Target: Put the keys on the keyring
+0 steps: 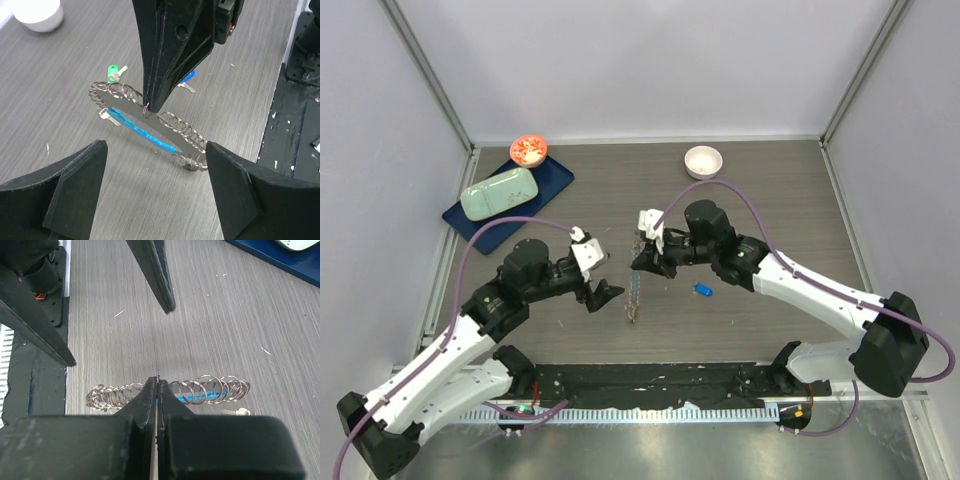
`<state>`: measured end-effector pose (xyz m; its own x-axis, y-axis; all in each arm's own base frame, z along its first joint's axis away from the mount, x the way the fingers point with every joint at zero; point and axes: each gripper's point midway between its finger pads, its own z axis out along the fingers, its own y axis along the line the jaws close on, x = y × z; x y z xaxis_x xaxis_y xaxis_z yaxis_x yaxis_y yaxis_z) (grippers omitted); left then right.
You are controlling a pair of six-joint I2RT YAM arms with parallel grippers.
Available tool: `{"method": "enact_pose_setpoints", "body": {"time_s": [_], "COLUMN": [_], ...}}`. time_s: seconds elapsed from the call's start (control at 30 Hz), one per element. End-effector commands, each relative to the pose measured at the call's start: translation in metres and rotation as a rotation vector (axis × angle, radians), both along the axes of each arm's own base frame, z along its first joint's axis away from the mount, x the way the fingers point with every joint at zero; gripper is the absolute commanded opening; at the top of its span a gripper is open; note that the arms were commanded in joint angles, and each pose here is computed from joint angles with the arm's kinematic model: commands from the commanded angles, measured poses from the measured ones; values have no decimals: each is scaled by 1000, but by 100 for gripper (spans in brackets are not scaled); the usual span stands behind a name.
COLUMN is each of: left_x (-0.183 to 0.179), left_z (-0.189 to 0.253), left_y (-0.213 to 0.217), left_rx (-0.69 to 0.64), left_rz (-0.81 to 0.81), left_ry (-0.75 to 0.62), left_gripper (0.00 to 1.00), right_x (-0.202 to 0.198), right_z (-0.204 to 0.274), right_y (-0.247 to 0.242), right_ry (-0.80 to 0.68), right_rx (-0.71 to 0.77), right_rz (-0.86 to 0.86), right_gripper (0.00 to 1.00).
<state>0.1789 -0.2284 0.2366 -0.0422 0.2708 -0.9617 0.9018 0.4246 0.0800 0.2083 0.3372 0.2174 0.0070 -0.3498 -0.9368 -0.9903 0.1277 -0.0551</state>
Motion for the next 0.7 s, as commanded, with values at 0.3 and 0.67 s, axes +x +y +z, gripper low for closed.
{"method": "enact_pose_setpoints", "body": {"time_s": [0.3, 0.67], "left_x": [-19, -17], "left_z": [13, 0], "left_y": [-12, -21], "left_rx": [-35, -22], "left_rz": [-202, -251], "left_ry": [-148, -110], "left_gripper": [73, 44], "right_x": [-36, -36], "right_z": [19, 26], "right_y": [10, 7], "right_ry": [-70, -109], "right_rx": [122, 171], "right_rz": [91, 71], "right_gripper": [1, 1]}}
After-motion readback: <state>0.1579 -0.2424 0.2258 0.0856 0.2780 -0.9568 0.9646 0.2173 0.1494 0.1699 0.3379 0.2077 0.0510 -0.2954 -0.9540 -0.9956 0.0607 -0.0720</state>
